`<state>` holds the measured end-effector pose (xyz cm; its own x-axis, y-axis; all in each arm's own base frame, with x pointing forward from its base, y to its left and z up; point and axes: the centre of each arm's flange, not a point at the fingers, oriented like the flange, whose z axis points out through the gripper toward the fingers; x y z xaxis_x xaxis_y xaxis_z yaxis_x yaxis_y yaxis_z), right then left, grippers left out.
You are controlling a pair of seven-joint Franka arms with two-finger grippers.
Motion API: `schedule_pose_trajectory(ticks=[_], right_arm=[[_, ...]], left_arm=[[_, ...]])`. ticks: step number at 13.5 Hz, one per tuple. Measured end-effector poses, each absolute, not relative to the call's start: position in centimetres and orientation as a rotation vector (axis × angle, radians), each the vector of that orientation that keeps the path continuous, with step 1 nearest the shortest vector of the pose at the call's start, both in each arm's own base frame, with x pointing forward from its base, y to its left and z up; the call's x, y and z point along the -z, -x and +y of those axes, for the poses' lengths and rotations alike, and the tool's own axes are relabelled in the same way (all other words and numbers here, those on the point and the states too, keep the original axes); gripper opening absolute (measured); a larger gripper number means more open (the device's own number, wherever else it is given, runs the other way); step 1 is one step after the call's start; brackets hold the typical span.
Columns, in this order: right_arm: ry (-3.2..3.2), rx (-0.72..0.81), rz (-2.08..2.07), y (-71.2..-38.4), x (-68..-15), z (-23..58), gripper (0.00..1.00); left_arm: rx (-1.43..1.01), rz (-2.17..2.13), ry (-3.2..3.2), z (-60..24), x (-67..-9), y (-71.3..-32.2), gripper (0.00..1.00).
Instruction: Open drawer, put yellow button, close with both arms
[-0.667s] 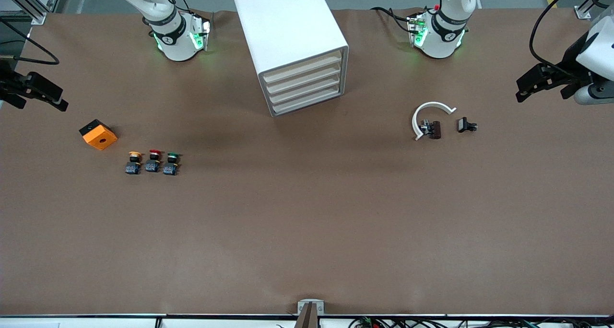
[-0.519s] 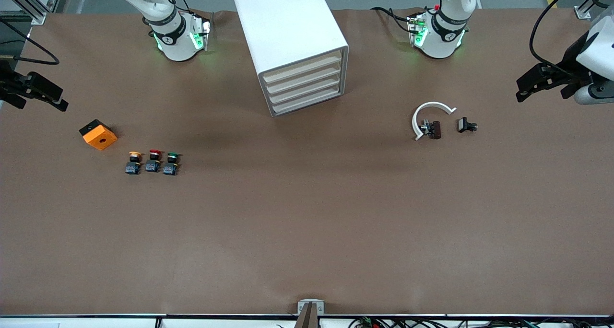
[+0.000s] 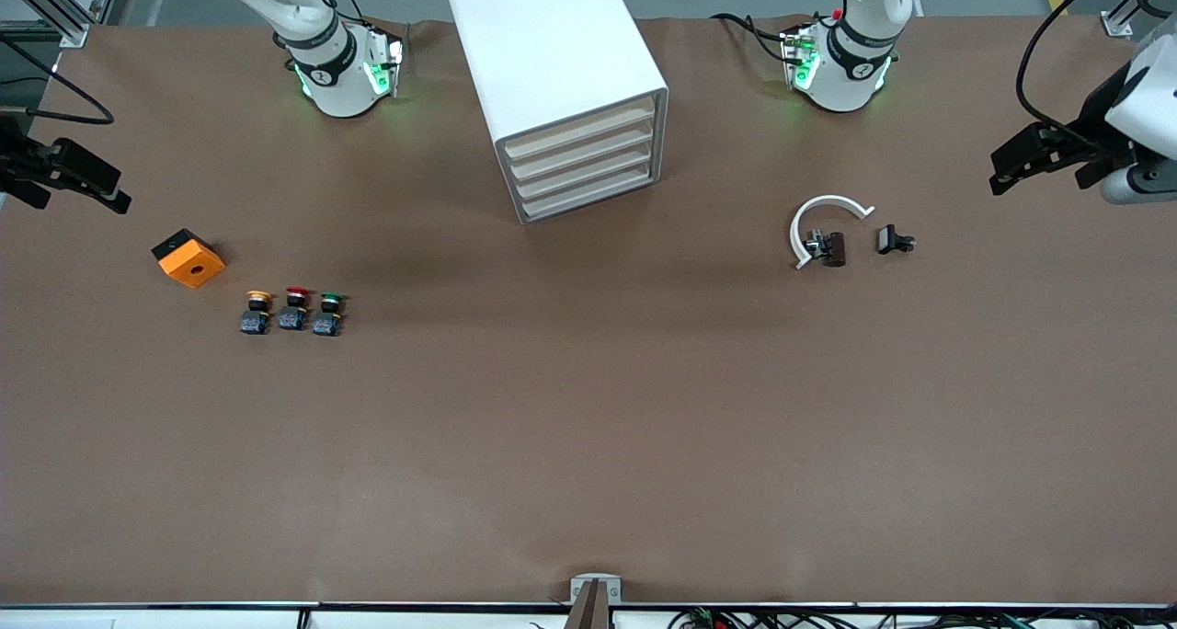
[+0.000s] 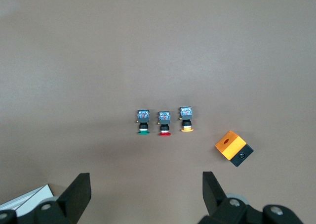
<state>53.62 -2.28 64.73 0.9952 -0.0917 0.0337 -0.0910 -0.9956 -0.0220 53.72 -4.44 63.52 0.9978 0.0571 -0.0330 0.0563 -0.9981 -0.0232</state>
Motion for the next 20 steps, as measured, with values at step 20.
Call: schedule_pose_trajectory(ticks=[20], right_arm=[[3.125,0.053,0.142,-53.7,-64.8,-2.3,1.00]], left_arm=[[-0.743,-1.746,2.099,-32.3,-31.9,-55.3,1.00]])
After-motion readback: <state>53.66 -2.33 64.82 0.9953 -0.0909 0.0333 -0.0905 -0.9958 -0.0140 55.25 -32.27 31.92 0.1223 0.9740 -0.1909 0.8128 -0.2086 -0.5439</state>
